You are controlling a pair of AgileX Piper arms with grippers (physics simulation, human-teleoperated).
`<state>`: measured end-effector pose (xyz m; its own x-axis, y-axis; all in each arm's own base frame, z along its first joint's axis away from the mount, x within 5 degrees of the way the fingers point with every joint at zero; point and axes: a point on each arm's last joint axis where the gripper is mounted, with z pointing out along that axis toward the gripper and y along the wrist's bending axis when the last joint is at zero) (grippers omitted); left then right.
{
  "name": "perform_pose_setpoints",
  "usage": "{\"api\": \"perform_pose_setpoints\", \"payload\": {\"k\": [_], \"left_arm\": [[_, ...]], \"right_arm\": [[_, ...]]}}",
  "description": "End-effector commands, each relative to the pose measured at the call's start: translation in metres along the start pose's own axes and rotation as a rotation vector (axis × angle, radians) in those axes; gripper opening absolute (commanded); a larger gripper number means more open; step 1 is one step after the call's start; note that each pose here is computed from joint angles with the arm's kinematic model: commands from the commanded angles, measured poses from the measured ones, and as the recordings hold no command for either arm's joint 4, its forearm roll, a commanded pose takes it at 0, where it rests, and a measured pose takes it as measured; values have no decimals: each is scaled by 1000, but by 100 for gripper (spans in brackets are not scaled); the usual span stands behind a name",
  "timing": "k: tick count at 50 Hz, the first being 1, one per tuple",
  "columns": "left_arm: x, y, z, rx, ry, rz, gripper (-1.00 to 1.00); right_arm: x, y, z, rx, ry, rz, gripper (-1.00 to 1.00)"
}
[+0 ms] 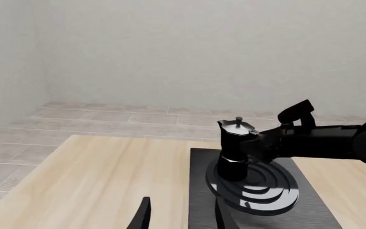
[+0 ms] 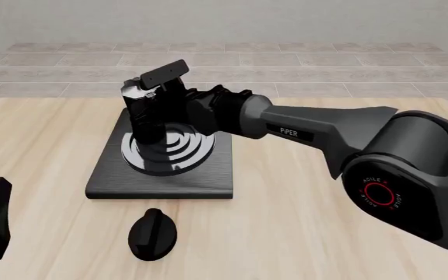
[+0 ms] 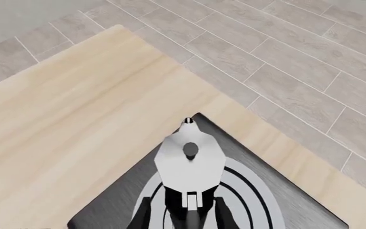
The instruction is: Put both moka pots on the stove.
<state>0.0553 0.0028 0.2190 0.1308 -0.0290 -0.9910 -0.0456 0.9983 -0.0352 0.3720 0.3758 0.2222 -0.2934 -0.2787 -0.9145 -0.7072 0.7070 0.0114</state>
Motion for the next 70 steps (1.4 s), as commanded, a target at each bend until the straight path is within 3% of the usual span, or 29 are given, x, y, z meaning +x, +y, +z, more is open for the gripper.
{"api": "perform_pose_setpoints", "payload": {"k": [1,15,30,39,49,64,70], "left_arm": [[0,0,0,0,-1,0,100],[0,0,0,2,1,-1,100],[1,0,0,3,2,-1,100],[1,0,0,3,2,3,100],[1,0,0,4,1,7,100],[-1,0,0,2,-5,16,100],[-1,0,0,0,-7,18,100]], "right_arm": [[-1,3,-2,-5,-2,-12,100],[-13,1,-13,-1,-10,-25,100],[-30,7,-53,-11,-36,-57,100],[-44,8,-92,-14,-69,-66,100],[-50,14,-151,-32,-122,-32,100],[-38,8,-228,-26,-182,2,100],[-29,-2,-264,-2,-220,59,100]]}}
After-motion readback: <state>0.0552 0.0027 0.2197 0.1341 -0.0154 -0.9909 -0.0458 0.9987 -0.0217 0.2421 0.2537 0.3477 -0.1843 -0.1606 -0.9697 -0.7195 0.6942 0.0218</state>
